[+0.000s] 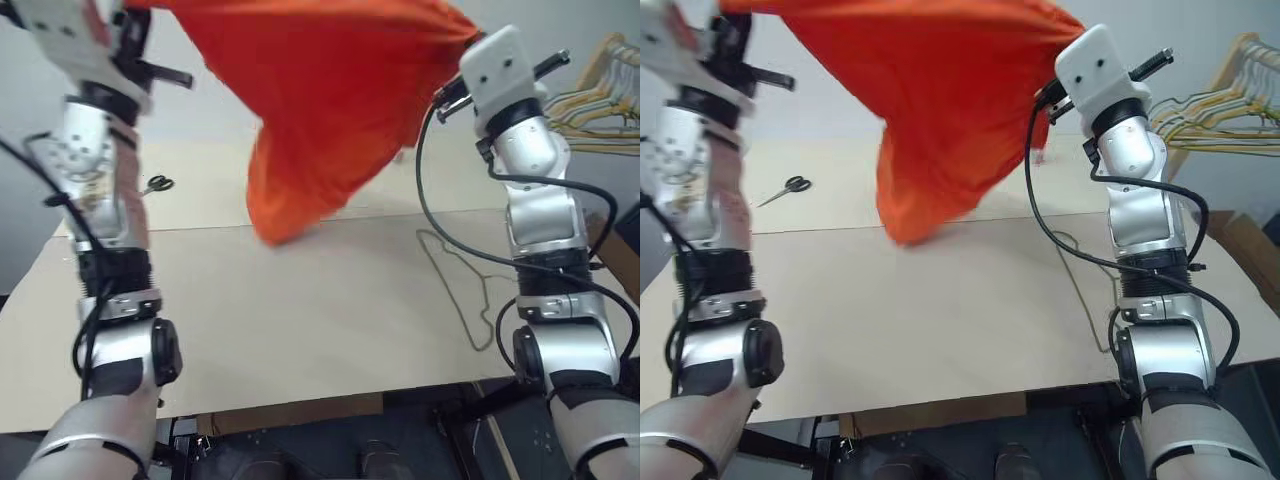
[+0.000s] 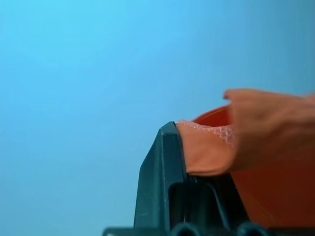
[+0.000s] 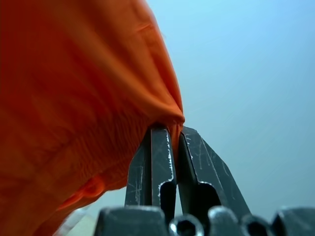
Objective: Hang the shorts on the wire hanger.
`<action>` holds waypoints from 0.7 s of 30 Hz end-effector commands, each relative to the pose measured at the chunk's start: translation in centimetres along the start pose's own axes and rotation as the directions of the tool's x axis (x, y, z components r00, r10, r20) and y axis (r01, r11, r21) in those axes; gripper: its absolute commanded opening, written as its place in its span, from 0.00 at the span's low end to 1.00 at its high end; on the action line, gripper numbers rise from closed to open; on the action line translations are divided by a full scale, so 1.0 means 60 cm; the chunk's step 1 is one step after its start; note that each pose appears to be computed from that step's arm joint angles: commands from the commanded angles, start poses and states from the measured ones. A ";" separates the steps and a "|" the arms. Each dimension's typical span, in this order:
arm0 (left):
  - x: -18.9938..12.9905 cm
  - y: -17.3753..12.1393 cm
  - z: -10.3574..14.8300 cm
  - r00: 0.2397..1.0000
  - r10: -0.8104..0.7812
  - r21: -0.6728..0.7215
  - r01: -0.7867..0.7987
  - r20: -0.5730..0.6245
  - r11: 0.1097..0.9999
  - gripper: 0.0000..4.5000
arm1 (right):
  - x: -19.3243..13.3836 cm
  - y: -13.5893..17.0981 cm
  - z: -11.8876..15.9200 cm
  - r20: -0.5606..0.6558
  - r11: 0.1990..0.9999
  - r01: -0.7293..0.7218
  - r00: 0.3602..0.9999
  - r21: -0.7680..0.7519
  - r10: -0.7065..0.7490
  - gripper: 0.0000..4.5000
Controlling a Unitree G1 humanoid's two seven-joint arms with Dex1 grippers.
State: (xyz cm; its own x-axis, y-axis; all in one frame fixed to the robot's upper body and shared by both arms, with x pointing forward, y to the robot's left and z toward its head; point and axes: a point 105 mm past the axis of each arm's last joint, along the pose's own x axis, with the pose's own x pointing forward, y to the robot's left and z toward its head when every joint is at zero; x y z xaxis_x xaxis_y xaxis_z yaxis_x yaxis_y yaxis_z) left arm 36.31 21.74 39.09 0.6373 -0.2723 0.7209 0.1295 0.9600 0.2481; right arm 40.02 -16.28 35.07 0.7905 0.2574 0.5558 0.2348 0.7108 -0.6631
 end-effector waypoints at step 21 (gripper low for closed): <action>-0.518 -0.120 -0.146 -0.165 -0.765 -0.647 0.658 -0.622 0.384 0.00 | -0.391 0.267 -0.065 -0.075 -0.031 -0.991 -0.021 -0.128 0.997 0.00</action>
State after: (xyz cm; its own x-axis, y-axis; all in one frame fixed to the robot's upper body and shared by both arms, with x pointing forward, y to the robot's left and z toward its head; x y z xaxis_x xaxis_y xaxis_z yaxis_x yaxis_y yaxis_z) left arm 22.22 24.21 8.49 0.2846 -0.6543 -0.7007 0.9522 0.2778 0.1273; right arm 27.29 -13.79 8.13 0.2568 0.6371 -0.7267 -0.7379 -0.3563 -0.5731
